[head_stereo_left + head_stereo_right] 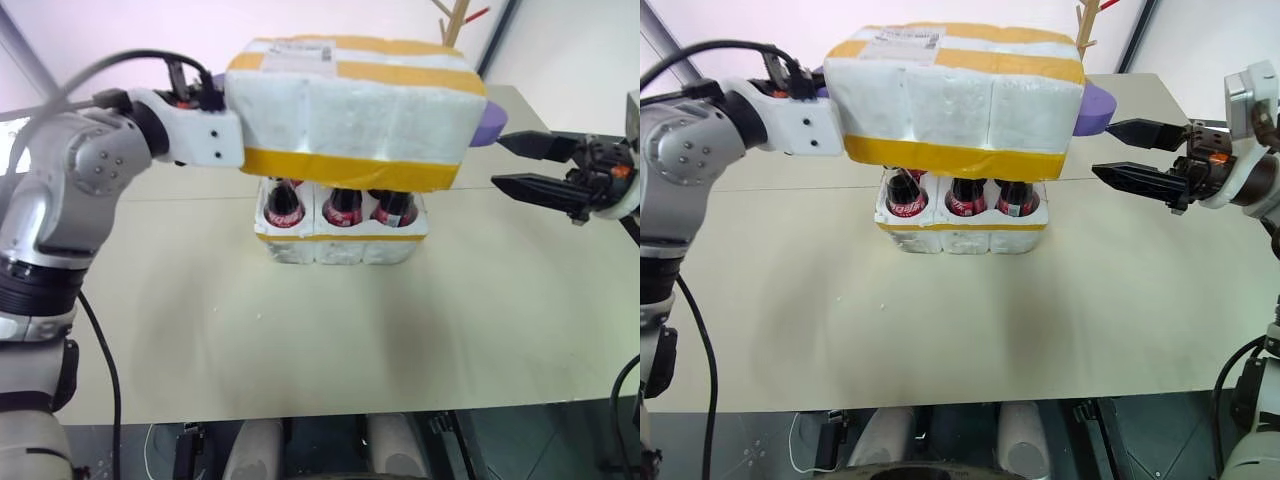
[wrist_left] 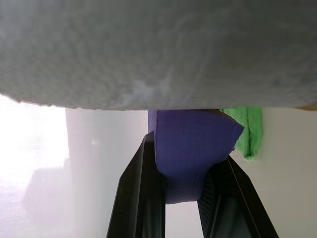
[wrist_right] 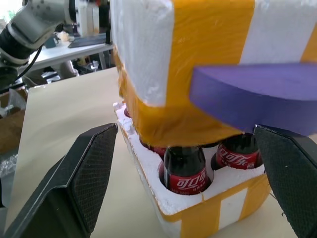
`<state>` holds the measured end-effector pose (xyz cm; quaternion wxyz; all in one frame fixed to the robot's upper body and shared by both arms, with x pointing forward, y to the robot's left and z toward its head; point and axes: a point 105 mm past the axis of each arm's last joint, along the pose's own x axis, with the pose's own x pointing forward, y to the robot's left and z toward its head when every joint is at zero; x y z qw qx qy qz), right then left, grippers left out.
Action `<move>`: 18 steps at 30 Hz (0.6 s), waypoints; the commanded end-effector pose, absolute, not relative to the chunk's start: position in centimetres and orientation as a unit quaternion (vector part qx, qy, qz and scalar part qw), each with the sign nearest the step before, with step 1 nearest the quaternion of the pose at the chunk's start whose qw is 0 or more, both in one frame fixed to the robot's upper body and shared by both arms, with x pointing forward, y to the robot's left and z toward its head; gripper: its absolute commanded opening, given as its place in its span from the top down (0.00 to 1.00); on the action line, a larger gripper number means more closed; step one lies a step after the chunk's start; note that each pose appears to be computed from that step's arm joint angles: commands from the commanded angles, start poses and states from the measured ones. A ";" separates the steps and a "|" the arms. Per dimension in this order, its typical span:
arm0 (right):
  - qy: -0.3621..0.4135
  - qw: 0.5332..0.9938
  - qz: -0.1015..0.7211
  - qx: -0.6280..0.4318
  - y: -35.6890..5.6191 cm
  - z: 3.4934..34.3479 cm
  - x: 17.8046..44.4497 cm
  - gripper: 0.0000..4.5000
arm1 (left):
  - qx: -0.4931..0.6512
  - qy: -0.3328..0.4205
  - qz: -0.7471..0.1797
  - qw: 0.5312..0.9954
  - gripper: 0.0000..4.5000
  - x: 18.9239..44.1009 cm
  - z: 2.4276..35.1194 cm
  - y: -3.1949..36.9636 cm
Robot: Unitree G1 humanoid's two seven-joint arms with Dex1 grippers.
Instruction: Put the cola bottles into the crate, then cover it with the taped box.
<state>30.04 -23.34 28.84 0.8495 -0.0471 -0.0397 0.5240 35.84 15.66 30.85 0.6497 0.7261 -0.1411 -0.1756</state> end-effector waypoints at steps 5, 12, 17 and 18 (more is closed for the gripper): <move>-0.068 0.842 0.533 -0.053 -22.8 30.2 29.9 0.00 | 0.765 -0.132 -0.169 0.607 0.94 34.0 30.5 14.6; -0.068 0.841 0.535 -0.050 -22.6 30.3 30.3 0.00 | 0.769 -0.119 -0.175 0.604 0.94 33.7 28.5 14.6; -0.058 0.844 0.530 -0.059 -22.9 29.8 30.5 0.00 | 0.791 -0.121 -0.165 0.577 0.94 33.6 28.2 15.1; -0.054 0.845 0.528 -0.063 -23.1 29.6 30.5 0.00 | 0.797 -0.122 -0.162 0.569 0.94 33.6 28.1 15.2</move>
